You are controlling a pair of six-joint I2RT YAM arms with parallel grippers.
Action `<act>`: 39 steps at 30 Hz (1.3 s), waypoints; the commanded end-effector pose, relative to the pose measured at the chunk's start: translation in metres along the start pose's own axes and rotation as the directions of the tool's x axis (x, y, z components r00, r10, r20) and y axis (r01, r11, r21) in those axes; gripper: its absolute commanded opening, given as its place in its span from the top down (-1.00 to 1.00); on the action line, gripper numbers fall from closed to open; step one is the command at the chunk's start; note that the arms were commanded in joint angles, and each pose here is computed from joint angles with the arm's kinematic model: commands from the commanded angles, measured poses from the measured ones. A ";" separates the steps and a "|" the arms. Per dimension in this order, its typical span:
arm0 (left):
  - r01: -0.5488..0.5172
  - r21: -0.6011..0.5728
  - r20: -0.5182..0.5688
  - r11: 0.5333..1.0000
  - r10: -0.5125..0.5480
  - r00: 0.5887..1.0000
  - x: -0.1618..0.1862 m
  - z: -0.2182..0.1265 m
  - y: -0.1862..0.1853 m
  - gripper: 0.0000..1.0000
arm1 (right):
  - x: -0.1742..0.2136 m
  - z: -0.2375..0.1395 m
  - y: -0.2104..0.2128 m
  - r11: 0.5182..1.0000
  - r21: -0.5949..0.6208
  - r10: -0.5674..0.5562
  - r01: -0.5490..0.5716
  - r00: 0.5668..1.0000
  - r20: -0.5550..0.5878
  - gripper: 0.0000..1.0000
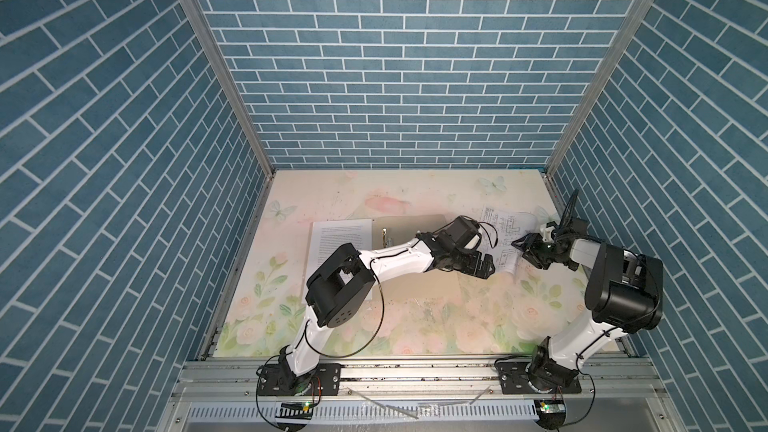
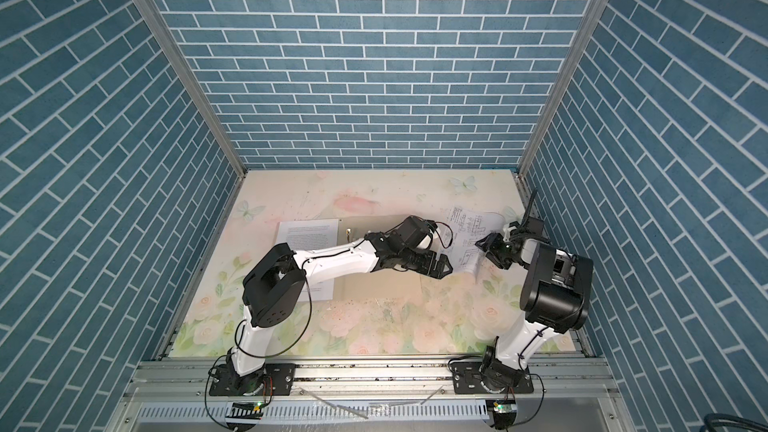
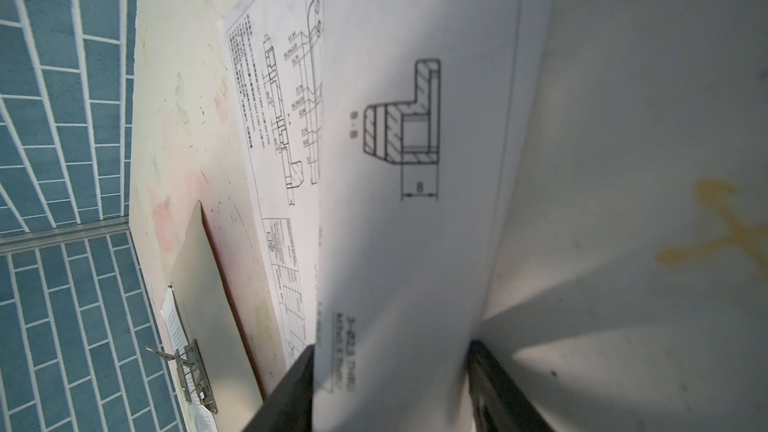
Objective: Put the files into the folder
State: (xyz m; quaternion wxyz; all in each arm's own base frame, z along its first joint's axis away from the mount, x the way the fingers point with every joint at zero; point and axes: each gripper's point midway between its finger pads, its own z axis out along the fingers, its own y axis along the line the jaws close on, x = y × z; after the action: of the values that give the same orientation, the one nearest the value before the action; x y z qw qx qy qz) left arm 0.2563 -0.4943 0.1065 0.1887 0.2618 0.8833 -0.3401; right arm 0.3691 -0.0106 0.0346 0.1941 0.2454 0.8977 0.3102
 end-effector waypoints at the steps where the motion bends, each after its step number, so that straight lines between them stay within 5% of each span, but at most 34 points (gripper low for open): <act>1: -0.274 -0.193 0.016 0.942 0.283 0.959 0.011 -0.002 0.015 -0.99 | 0.040 0.008 -0.032 0.988 0.119 0.111 -0.098 0.988 -0.106 -0.15; 6: -0.521 -0.388 0.041 0.760 0.579 0.814 0.013 0.011 0.007 -0.99 | 0.041 0.009 -0.033 0.988 0.121 0.113 -0.100 0.988 -0.108 -0.15; 14: -0.594 -0.418 0.126 0.688 0.691 0.712 -0.007 0.042 -0.001 -0.99 | 0.042 0.010 -0.034 0.987 0.123 0.115 -0.100 0.987 -0.115 -0.15; 39: -0.613 -0.490 0.168 0.620 0.757 0.632 -0.030 0.092 0.000 -0.40 | 0.043 0.011 -0.036 0.986 0.129 0.119 -0.103 0.985 -0.122 -0.15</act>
State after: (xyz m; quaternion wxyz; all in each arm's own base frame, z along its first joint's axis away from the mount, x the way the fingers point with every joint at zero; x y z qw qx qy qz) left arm 0.2924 -0.5660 0.0678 0.5120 0.4641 0.7150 -0.1065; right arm 0.3691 -0.0106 0.0345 0.1937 0.2462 0.8976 0.3102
